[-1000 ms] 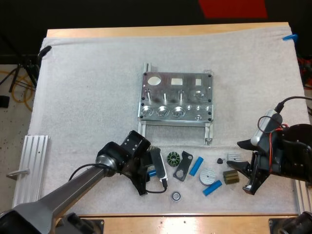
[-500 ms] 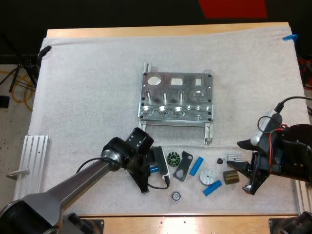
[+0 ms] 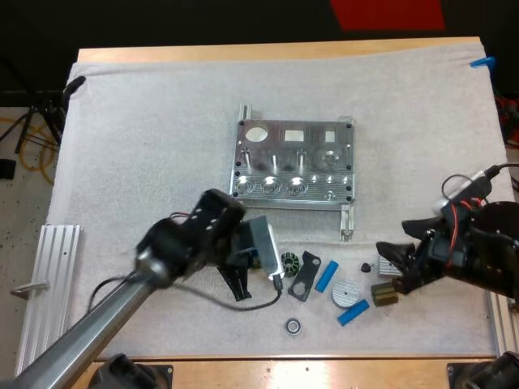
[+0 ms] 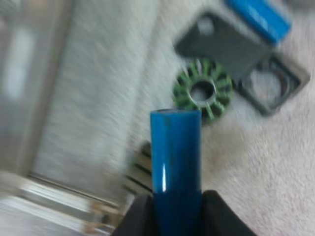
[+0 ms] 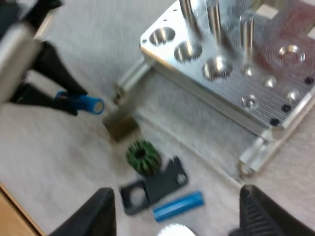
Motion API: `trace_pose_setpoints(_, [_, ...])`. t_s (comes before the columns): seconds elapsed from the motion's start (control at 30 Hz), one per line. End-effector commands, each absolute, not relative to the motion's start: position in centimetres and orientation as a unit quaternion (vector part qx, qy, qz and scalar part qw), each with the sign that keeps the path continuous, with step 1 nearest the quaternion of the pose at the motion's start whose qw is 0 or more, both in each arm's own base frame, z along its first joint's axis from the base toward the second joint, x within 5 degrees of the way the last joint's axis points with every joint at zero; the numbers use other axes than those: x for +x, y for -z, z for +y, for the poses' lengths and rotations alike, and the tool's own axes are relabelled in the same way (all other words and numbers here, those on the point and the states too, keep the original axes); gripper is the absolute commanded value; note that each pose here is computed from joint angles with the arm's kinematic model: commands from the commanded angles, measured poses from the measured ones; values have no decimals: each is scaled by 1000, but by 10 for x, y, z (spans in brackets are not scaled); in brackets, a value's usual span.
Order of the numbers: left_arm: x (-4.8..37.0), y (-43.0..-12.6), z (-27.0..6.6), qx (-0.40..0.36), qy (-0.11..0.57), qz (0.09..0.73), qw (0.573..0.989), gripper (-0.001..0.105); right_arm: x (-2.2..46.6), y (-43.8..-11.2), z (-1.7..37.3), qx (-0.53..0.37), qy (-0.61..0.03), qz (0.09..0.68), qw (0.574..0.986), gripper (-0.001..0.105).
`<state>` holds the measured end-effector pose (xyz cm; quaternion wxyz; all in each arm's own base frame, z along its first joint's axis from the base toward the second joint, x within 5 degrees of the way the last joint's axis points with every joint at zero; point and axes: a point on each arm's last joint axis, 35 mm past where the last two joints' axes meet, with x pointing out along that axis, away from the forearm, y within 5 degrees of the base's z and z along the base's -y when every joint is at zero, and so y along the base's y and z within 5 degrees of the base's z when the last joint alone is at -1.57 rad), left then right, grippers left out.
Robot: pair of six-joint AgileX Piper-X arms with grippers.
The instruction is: Load cells from left to right
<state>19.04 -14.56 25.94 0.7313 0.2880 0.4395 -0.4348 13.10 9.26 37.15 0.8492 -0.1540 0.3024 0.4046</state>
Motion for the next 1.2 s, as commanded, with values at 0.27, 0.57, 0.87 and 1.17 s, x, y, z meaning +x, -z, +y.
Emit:
trace_pose_setpoints(0.27, [152, -319, -126, 241, 501, 315, 769, 0, 167, -356, 127, -13, -492, 352, 796, 54])
trace_pose_setpoints(0.57, [147, -325, -122, 237, 506, 300, 773, 0, 205, -336, 160, 93, -571, 375, 725, 54])
trace_pose_setpoints(0.87, [148, -327, -124, 234, 510, 288, 776, 0, 217, -314, 181, 106, -597, 405, 684, 54])
trace_pose_setpoints(1.17, [149, -328, -125, 233, 512, 279, 779, 0, 200, -315, 218, 72, -622, 375, 683, 54])
